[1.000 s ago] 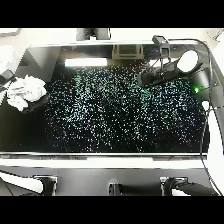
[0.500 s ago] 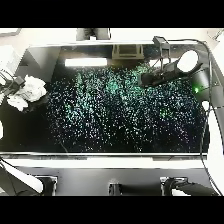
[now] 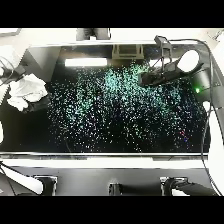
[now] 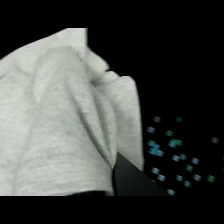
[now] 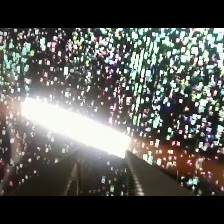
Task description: Fold the clothes and pants, and hang the long-sleeved shirts on hangers.
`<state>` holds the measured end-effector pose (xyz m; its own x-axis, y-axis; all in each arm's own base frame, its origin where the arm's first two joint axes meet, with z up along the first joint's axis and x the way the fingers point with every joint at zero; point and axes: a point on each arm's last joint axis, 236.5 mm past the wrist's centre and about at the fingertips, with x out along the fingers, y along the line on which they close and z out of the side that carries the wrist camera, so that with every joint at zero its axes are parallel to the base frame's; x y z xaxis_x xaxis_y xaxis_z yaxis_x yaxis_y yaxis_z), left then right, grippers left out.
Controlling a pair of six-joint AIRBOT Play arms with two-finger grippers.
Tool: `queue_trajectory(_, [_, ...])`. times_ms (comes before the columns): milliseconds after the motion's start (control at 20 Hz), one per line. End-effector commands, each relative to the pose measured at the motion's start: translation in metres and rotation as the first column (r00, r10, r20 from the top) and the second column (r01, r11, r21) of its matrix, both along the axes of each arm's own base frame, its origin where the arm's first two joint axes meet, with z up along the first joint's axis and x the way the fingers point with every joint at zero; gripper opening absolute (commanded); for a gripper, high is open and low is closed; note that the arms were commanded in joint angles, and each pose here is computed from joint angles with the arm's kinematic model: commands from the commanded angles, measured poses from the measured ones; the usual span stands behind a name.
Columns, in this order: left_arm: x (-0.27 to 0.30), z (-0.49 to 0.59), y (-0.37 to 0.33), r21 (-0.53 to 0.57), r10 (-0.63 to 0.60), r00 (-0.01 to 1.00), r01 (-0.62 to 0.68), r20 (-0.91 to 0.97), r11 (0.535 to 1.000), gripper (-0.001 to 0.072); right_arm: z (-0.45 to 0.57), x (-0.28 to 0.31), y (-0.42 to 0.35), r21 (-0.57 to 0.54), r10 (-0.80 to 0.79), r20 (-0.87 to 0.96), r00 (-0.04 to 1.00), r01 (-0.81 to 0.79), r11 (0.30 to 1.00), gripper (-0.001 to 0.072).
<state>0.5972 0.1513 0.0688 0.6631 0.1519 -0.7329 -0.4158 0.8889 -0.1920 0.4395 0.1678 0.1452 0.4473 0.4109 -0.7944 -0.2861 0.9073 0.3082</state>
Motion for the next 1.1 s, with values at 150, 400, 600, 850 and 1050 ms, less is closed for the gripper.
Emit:
queue_trajectory(150, [-0.087, 0.065, -0.266, -0.214, -0.444, 0.885, 0.411, -0.139, 0.886, 0.0014, 0.072, -0.025, -0.006, 0.035, -0.01, 0.162, 0.987, 0.005, 0.999, 0.0318])
queue_trajectory(400, [-0.183, 0.051, -0.446, -0.362, -0.689, 0.69, 0.598, -0.22, 0.715, 0.0014, 0.128, -0.079, -0.018, 0.033, 0.011, 0.256, 0.967, -0.02, 0.999, 0.0071])
queue_trajectory(600, [-0.259, 0.016, -0.556, -0.418, -0.797, 0.546, 0.68, -0.258, 0.602, 0.0014, 0.148, -0.115, -0.041, -0.034, 0.005, 0.293, 0.956, 0.005, 0.999, 0.0277])
queue_trajectory(850, [-0.326, -0.056, -0.647, -0.523, -0.851, 0.435, 0.672, -0.294, 0.524, 0.0016, 0.16, -0.148, -0.06, -0.082, -0.004, 0.31, 0.951, 0.031, 0.996, 0.0283])
queue_trajectory(1050, [-0.32, -0.062, -0.644, -0.556, -0.845, 0.439, 0.639, -0.305, 0.532, 0.0567, 0.16, -0.156, -0.062, 0.009, -0.118, 0.252, 0.961, 0.12, 0.993, 0.0394])
